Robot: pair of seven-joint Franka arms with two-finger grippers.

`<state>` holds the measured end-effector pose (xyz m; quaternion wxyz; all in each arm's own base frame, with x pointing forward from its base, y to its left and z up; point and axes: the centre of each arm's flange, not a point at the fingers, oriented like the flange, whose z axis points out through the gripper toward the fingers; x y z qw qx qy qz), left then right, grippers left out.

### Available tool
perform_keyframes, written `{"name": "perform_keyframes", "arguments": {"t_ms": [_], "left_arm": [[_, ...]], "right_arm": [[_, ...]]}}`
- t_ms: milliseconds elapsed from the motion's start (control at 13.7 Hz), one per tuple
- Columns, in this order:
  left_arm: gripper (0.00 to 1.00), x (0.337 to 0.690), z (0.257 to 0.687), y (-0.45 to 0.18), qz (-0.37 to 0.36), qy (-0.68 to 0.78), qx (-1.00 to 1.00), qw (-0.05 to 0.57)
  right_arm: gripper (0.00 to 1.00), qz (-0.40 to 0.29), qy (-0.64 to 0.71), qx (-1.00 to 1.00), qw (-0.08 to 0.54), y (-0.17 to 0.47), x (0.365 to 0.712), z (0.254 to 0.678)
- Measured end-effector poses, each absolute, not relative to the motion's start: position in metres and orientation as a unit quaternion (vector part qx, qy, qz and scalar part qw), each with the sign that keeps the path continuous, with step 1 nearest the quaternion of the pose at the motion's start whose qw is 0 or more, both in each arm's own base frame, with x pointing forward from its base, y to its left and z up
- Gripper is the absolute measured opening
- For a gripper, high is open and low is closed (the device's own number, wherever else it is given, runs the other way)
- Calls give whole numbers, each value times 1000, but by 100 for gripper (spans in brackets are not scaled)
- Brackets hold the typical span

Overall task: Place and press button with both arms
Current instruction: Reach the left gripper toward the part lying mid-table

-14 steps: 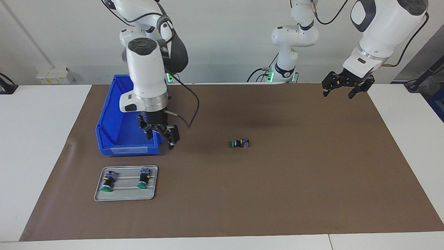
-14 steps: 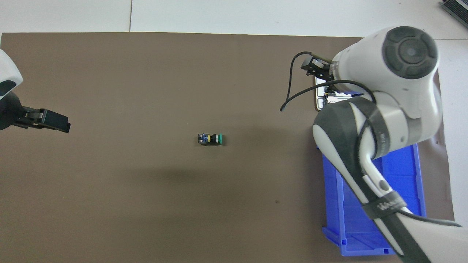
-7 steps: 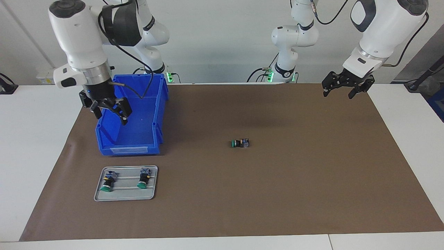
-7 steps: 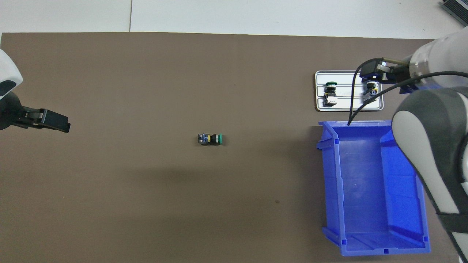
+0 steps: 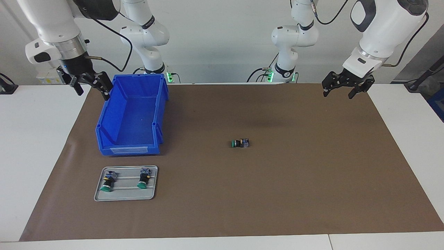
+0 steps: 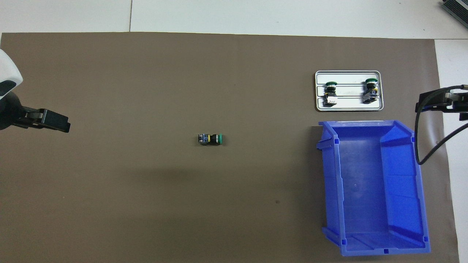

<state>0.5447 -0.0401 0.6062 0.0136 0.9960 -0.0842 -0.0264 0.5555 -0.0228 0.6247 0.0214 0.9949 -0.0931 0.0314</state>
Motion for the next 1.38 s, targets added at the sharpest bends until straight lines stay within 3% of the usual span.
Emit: {"name": "perform_keyframes", "arguments": {"t_ms": [437, 874, 1384], "left_arm": [[100, 549, 610, -82, 13, -203, 979, 12], [100, 548, 597, -174, 88, -388, 916, 38], [100, 571, 521, -250, 105, -532, 839, 52]], "right_arm": [[100, -1, -52, 998, 23, -18, 546, 629], [100, -4, -50, 998, 23, -17, 544, 637], [100, -5, -49, 999, 23, -17, 544, 637]]}}
